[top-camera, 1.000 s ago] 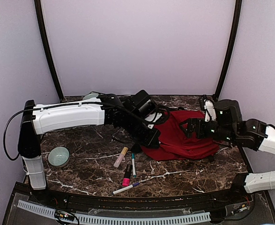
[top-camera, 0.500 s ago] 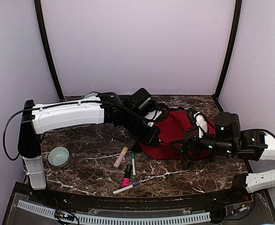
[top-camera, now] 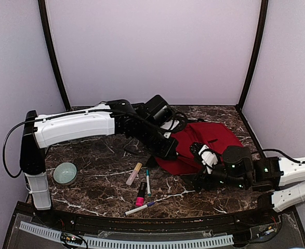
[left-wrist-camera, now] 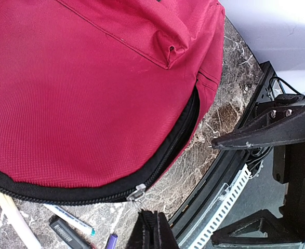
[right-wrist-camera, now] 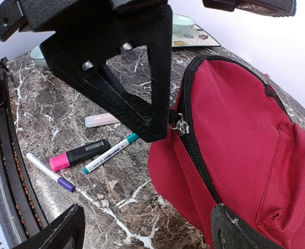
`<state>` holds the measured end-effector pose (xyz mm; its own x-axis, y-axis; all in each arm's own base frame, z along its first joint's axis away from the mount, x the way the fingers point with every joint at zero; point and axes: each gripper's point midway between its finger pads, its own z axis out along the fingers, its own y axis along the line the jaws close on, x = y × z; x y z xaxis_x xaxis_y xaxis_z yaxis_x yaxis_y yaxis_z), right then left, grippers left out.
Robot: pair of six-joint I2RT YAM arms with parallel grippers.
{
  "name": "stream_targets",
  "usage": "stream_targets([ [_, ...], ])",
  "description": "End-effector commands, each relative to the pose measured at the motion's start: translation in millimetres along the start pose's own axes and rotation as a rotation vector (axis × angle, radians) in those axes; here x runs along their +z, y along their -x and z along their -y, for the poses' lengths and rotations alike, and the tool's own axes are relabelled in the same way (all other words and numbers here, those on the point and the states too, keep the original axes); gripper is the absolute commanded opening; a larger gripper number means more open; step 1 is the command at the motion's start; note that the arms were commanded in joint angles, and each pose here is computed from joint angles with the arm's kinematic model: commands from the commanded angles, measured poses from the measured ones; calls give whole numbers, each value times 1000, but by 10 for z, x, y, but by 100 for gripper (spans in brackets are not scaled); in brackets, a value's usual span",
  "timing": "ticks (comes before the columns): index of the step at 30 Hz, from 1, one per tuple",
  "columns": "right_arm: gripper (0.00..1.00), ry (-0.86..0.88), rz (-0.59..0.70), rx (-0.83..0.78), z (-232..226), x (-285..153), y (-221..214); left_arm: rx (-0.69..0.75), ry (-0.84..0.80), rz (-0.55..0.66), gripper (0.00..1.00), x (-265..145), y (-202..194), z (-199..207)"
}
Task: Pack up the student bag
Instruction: Hold the largest pocket of the student bag.
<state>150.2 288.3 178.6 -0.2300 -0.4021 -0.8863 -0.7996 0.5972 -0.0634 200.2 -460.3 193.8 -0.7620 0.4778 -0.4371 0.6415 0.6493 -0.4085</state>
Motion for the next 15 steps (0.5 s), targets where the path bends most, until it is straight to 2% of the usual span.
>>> stream_targets([
  [1,80,-54,107,-35,53,1,196,6,-34,57,0,-293,156,136],
  [4,74,-94,128,-57,108,7,255,10,-28,56,0,-312,161,134],
  [11,72,-155,152,-91,171,66,363,26,-58,54,0,-317,168,191],
  [15,63,-206,104,-120,212,200,280,48,-104,42,0,-316,153,273],
])
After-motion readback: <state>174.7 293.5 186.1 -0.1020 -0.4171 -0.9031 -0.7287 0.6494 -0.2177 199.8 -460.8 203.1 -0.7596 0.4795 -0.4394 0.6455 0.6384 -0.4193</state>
